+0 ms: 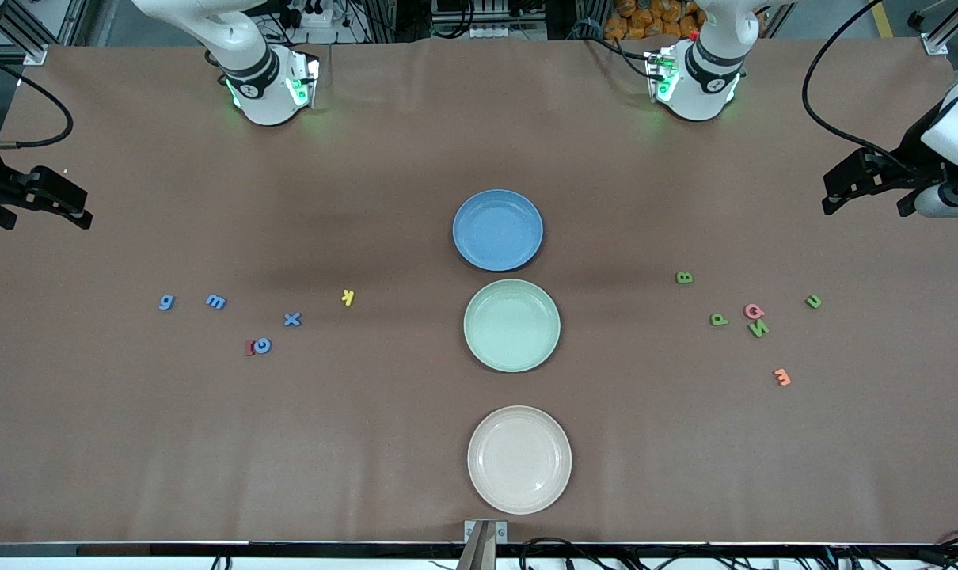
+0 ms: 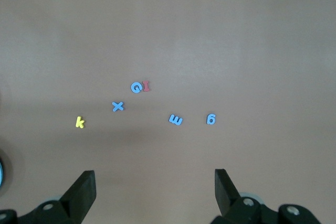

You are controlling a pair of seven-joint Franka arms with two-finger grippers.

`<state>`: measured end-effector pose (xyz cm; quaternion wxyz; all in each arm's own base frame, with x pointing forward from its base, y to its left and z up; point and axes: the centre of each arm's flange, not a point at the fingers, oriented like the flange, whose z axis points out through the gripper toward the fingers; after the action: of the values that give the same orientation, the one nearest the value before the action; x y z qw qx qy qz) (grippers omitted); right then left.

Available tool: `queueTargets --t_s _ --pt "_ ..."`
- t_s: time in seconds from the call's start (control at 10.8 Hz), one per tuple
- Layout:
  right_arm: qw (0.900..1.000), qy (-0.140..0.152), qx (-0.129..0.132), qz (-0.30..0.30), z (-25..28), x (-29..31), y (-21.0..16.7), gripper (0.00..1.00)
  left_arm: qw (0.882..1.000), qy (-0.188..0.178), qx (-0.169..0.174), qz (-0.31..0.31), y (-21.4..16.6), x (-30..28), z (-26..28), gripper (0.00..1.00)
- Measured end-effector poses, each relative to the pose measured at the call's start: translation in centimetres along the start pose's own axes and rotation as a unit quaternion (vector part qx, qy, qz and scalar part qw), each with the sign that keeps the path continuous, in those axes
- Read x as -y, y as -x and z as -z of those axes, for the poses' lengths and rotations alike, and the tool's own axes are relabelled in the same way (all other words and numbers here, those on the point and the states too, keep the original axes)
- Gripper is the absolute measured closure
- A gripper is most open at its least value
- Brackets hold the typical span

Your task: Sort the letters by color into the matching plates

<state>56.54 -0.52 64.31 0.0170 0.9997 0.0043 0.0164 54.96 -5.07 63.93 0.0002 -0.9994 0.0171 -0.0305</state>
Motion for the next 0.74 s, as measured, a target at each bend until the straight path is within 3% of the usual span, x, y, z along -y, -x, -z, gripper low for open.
queueTargets --t_s 0.74 --pt "1.000 0.000 0.000 0.001 0.00 -0.02 0.01 0.00 1.000 0.000 0.013 0.001 0.13 0.14 -0.63 0.00"
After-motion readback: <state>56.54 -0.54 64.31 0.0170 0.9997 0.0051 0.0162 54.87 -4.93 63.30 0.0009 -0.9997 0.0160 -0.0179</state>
